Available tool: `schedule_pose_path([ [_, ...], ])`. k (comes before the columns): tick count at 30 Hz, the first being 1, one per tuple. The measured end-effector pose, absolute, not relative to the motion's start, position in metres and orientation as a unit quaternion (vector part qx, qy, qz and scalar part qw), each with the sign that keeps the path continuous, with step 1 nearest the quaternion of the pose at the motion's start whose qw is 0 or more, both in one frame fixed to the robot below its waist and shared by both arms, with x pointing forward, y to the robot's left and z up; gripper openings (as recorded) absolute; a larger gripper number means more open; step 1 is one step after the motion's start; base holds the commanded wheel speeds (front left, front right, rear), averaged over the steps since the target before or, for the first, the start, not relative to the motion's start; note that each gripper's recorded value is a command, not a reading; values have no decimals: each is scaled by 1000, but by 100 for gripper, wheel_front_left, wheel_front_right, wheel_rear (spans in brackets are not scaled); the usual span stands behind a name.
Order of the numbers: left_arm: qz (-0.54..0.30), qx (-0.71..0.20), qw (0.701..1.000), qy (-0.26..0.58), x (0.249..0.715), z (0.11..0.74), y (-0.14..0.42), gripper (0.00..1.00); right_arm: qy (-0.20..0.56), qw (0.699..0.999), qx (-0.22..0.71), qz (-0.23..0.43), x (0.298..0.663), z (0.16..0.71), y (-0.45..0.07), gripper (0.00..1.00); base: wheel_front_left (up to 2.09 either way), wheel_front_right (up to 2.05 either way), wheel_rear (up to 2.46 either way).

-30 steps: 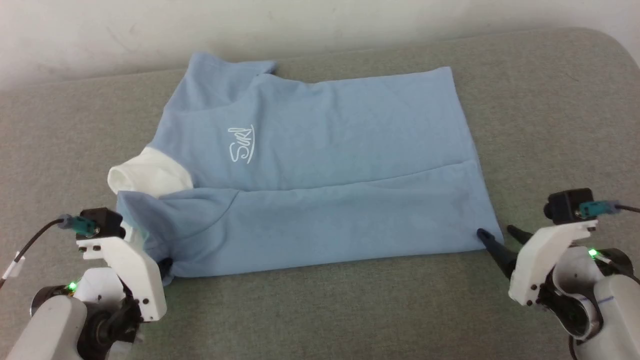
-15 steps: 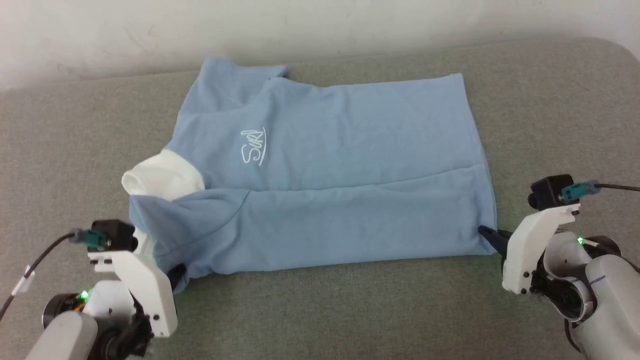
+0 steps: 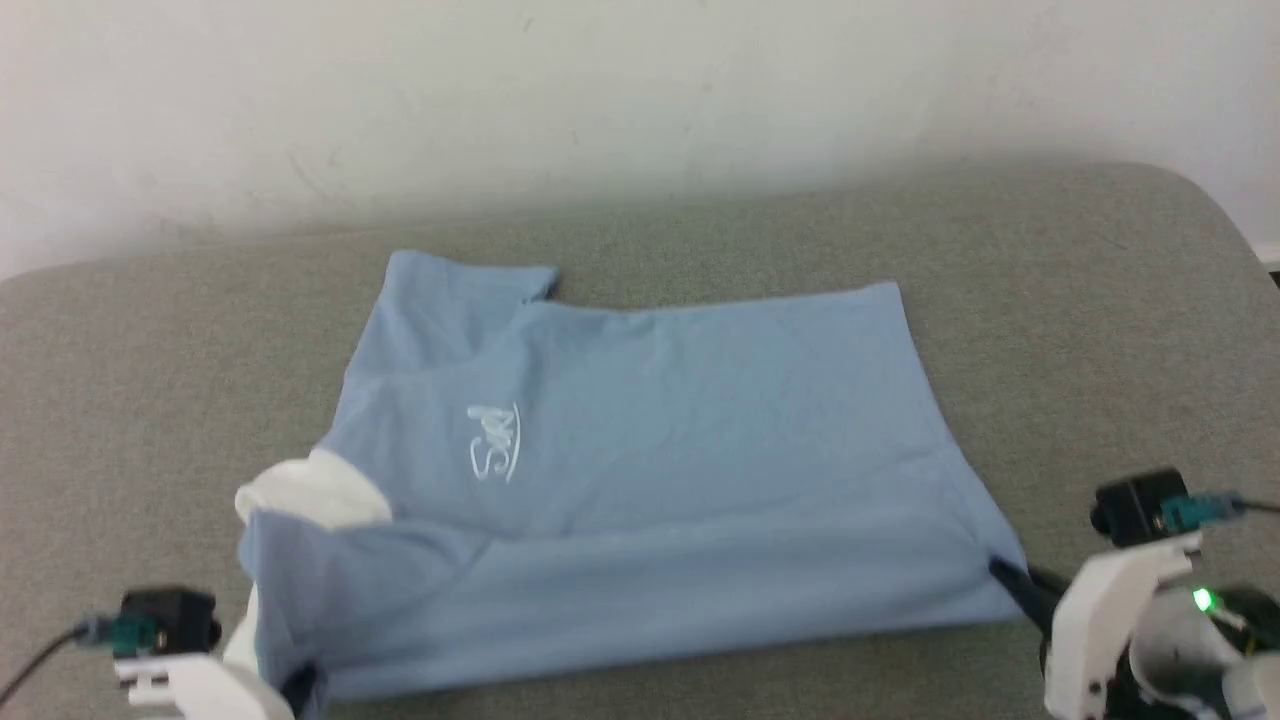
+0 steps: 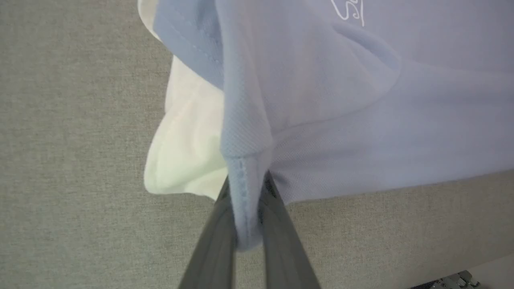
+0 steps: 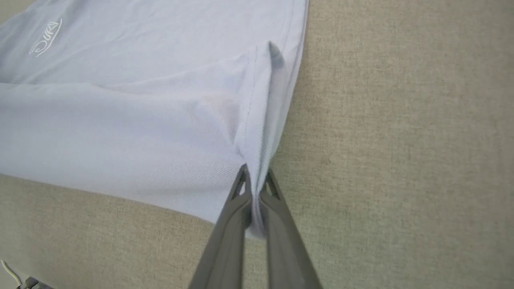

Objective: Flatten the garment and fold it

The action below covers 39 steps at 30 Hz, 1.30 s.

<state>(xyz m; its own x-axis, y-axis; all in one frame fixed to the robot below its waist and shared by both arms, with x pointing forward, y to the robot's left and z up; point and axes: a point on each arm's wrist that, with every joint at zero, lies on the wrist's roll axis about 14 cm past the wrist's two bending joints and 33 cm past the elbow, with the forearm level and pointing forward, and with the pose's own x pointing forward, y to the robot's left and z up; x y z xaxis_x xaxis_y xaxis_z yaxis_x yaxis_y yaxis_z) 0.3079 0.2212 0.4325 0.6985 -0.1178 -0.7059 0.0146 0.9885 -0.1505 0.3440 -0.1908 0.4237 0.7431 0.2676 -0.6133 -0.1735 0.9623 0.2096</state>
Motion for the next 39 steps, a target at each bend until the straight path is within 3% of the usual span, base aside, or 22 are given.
schedule_pose_path([
  [5,-25,-88,899,428,275,411,219,0,386,913,90,98,306,397,-193,0,0,0,0],
  [6,-23,-94,896,434,272,407,217,7,393,909,100,94,300,392,-192,5,0,0,0],
  [7,-23,-99,892,441,269,402,215,47,400,906,107,91,295,387,-190,45,0,0,0],
  [8,-23,-107,889,444,268,398,214,100,406,903,110,89,291,383,-188,100,0,0,0],
  [11,-11,-114,893,436,270,392,217,100,391,909,121,83,291,382,-185,100,0,0,0],
  [14,-6,-118,908,403,286,401,219,100,328,935,124,59,307,401,-193,100,0,0,0],
  [20,-7,-108,952,286,343,448,224,100,181,977,112,16,341,455,-213,100,0,0,0],
  [26,-10,-91,981,171,406,500,224,100,67,994,82,7,371,507,-217,100,0,0,0],
  [33,-3,-93,991,101,494,524,223,100,9,998,56,11,404,534,-217,100,0,0,0],
  [39,-6,-94,989,113,561,512,219,100,13,998,54,25,432,522,-209,100,0,0,0],
])
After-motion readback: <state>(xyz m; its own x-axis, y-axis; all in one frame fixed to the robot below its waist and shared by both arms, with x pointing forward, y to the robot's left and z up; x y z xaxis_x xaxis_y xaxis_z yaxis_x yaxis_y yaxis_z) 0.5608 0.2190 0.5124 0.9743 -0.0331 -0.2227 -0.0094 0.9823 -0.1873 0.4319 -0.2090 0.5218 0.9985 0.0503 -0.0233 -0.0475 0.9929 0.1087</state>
